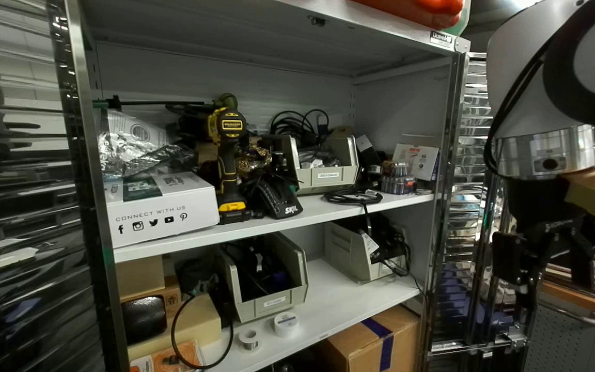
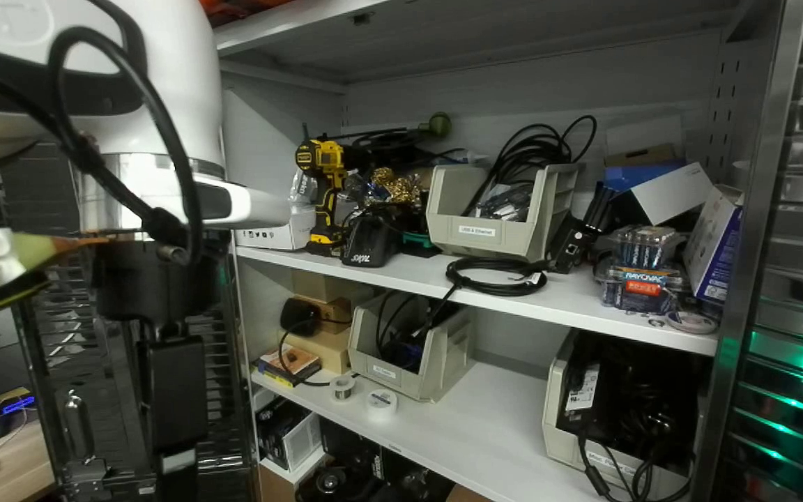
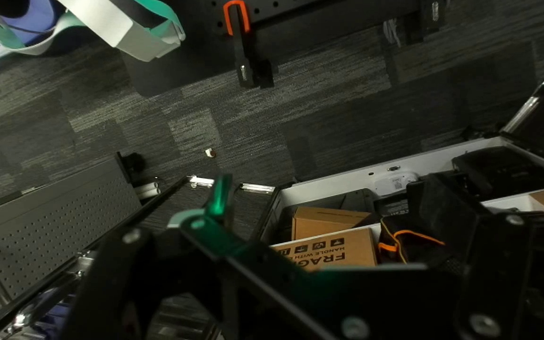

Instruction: Put the black cable in the gray box

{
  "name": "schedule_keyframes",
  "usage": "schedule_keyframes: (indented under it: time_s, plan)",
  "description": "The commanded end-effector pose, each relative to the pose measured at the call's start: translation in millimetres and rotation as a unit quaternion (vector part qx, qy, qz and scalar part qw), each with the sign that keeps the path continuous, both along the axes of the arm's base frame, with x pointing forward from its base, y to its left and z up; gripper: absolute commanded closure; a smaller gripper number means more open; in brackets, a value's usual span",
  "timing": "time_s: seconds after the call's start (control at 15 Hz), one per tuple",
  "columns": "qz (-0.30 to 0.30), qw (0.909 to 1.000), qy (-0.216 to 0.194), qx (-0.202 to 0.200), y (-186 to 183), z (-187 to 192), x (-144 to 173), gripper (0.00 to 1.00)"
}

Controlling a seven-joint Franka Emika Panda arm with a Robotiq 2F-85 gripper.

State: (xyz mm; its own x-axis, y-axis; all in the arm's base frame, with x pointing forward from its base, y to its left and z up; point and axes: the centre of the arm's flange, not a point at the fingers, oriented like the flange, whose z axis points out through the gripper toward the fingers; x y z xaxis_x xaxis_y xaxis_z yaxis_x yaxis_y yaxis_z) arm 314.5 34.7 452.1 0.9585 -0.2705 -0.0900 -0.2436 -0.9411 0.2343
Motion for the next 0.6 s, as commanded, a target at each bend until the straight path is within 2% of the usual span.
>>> schedule_keyframes:
  time_s: [0.0,0.53]
  plan:
    - [0.000,1.0000,0.000,0.000,0.0,0.0,0.0,0.00]
    - [-0.006,1.0000,0.001,0.000,-0.7,-0.8,1.0,0.00]
